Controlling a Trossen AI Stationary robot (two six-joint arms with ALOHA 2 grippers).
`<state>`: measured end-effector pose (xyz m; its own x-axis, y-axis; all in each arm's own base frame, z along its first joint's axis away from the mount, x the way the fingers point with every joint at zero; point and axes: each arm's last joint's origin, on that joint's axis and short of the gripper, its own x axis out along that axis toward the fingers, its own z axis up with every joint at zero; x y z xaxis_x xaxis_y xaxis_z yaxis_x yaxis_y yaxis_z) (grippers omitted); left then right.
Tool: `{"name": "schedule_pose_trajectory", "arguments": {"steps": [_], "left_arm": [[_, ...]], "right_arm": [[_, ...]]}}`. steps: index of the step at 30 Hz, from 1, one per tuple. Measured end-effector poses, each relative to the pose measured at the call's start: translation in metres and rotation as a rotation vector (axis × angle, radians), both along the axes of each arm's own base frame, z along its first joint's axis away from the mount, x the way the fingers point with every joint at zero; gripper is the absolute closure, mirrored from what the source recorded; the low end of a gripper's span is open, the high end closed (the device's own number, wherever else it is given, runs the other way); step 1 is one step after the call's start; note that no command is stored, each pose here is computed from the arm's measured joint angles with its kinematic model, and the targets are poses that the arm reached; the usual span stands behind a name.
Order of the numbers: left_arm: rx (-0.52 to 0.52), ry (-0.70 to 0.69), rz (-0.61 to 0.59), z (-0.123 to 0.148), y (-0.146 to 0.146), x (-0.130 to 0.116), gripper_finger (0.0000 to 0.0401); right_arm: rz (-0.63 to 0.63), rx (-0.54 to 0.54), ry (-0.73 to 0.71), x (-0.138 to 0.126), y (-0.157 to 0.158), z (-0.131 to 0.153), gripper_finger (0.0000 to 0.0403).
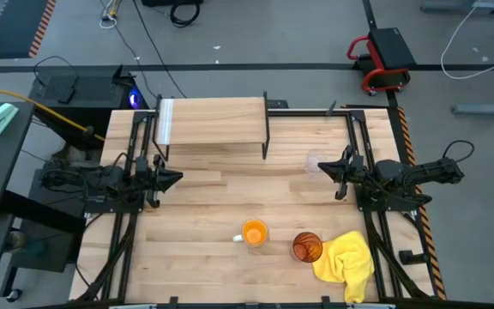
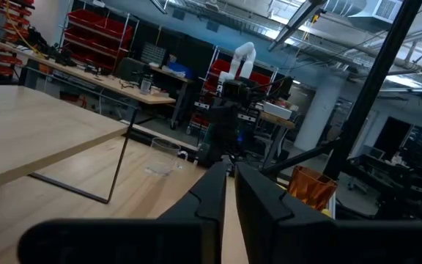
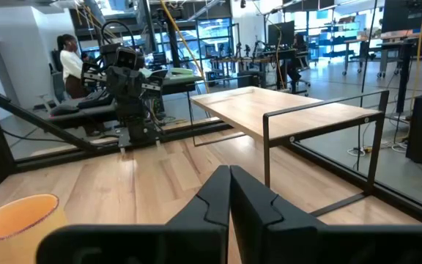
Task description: Stack small to large cups/mugs on shelf
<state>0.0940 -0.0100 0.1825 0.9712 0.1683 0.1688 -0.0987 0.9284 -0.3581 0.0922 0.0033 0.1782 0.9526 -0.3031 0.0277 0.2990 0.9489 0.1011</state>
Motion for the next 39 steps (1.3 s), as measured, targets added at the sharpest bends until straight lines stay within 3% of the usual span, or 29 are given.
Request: {"name": "schedule_pose_trajectory", "arguments": {"steps": [4, 11, 13, 16, 18, 24, 33, 39], "left_arm": [[-0.006, -0.003, 0.0, 0.0, 0.0, 0.0, 0.0366], [-0.133, -0.079, -0.023, 0.005, 0.0, -0.001, 0.037], [-0.191, -0.119, -0.037, 0.008, 0.0, -0.002, 0.0367], [-0.243, -0.196, -0.045, 0.015, 0.001, -0.004, 0.0363], [-0.256, -0.247, -0.028, 0.019, 0.002, -0.006, 0.0361], [-0.282, -0.346, -0.026, 0.028, 0.003, -0.01, 0.0364], [-0.306, -0.383, 0.022, 0.03, 0.005, -0.012, 0.0369], [-0.39, -0.427, 0.042, 0.032, 0.007, -0.014, 0.0361]], "right_arm": [[0.0, 0.0, 0.0, 0.0, 0.0, 0.0, 0.0385], [0.0, 0.002, -0.003, 0.0, 0.0, 0.0, 0.0385], [0.003, 0.063, -0.046, 0.0, 0.0, 0.003, 0.0385], [0.021, 0.293, -0.191, -0.001, 0.0, 0.01, 0.0385], [0.034, 0.389, -0.284, -0.002, -0.001, 0.016, 0.0385], [0.08, 0.507, -0.501, -0.008, -0.002, 0.036, 0.0385], [0.129, 0.606, -0.658, -0.021, -0.004, 0.069, 0.0385], [0.182, 0.631, -0.761, -0.037, -0.007, 0.108, 0.0385]]}}
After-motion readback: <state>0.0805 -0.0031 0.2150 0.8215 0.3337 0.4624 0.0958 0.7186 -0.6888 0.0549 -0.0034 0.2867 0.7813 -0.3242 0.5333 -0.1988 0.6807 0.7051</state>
